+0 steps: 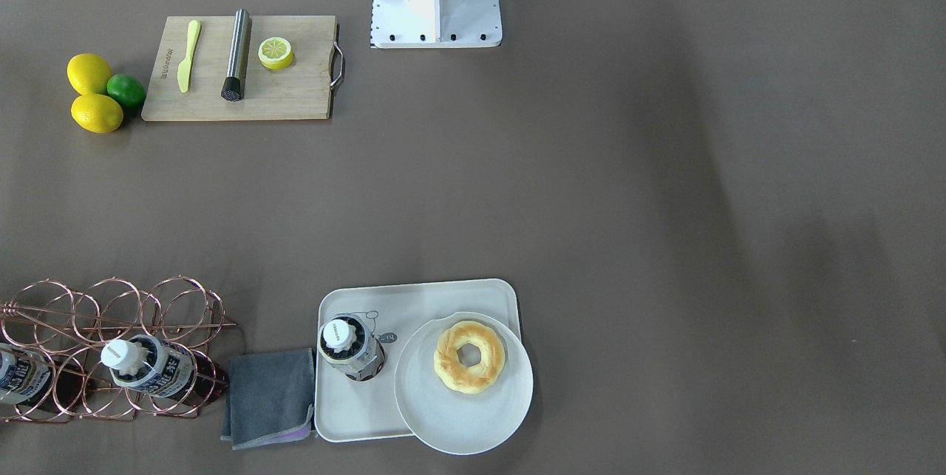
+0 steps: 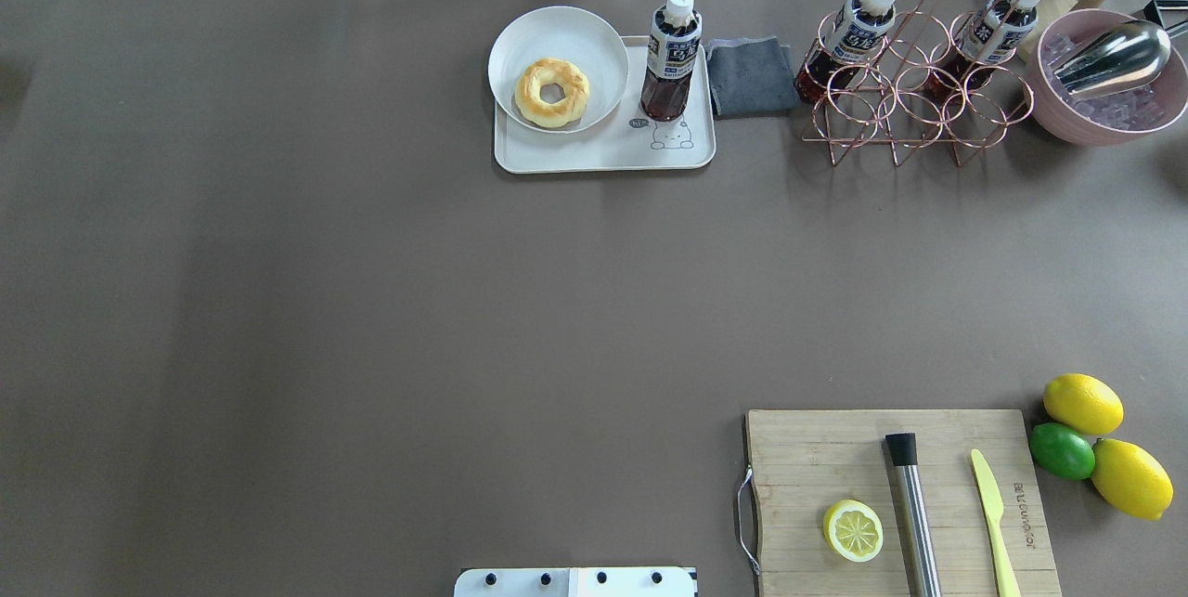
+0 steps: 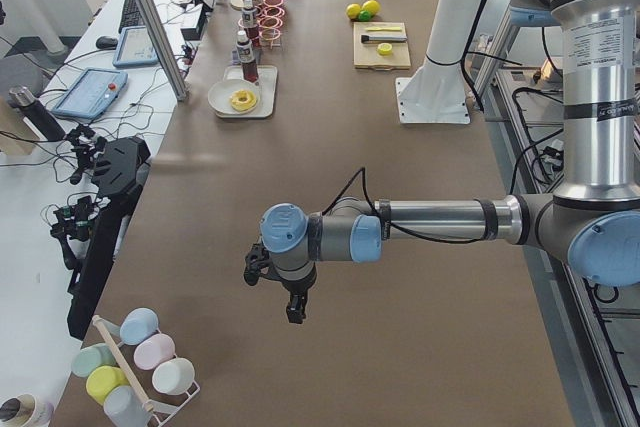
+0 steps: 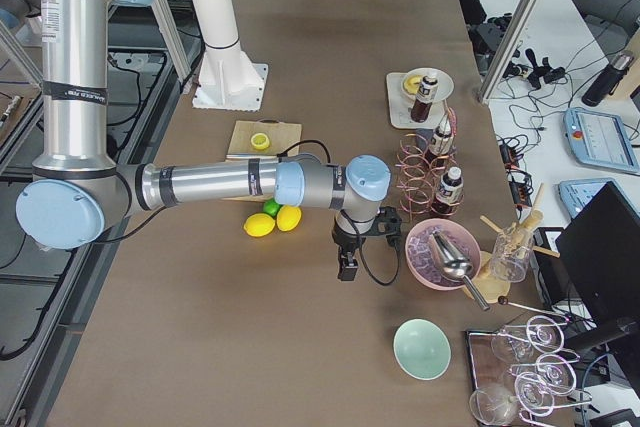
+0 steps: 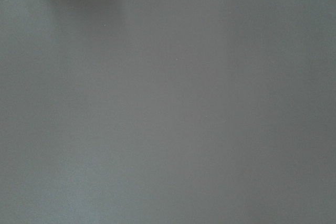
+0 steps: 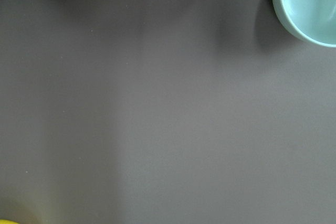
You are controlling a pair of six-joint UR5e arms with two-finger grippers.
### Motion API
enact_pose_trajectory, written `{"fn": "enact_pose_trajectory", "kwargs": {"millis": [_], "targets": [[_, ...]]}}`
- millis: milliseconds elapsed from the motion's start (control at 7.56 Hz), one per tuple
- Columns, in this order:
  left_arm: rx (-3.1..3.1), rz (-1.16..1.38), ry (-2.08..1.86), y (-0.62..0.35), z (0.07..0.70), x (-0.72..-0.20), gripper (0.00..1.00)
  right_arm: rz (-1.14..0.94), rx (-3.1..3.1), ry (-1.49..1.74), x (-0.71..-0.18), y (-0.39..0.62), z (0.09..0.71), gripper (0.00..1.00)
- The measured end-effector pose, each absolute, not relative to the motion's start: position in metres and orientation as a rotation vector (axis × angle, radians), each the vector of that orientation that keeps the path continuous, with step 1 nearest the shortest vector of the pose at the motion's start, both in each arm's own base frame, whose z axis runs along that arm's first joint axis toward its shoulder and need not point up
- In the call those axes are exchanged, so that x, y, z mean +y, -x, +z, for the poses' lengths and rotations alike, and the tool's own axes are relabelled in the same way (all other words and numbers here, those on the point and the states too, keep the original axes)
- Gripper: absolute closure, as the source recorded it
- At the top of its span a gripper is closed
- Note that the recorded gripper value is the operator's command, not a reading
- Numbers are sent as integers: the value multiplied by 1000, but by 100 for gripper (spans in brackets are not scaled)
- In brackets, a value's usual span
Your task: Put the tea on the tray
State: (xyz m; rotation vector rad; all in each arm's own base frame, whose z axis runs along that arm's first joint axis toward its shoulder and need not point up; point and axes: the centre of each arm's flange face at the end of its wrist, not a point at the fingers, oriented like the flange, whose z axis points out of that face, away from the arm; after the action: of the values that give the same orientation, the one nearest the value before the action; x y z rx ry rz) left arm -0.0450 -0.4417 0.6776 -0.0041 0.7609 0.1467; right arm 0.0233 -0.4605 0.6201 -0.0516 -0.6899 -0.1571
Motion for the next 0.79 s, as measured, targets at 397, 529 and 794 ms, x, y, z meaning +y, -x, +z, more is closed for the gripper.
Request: {"fn": "enact_pose_trajectory", "kwargs": {"millis": [397, 529, 794], "targets": [[728, 137, 28, 48, 691, -438, 3, -156, -688, 55, -461, -23, 621, 0], [724, 135, 30, 48, 692, -438, 3, -156, -686, 56, -460, -24, 622, 0], [724, 133, 35, 48, 694, -437, 3, -155, -687, 58, -460, -24, 623, 0]]}}
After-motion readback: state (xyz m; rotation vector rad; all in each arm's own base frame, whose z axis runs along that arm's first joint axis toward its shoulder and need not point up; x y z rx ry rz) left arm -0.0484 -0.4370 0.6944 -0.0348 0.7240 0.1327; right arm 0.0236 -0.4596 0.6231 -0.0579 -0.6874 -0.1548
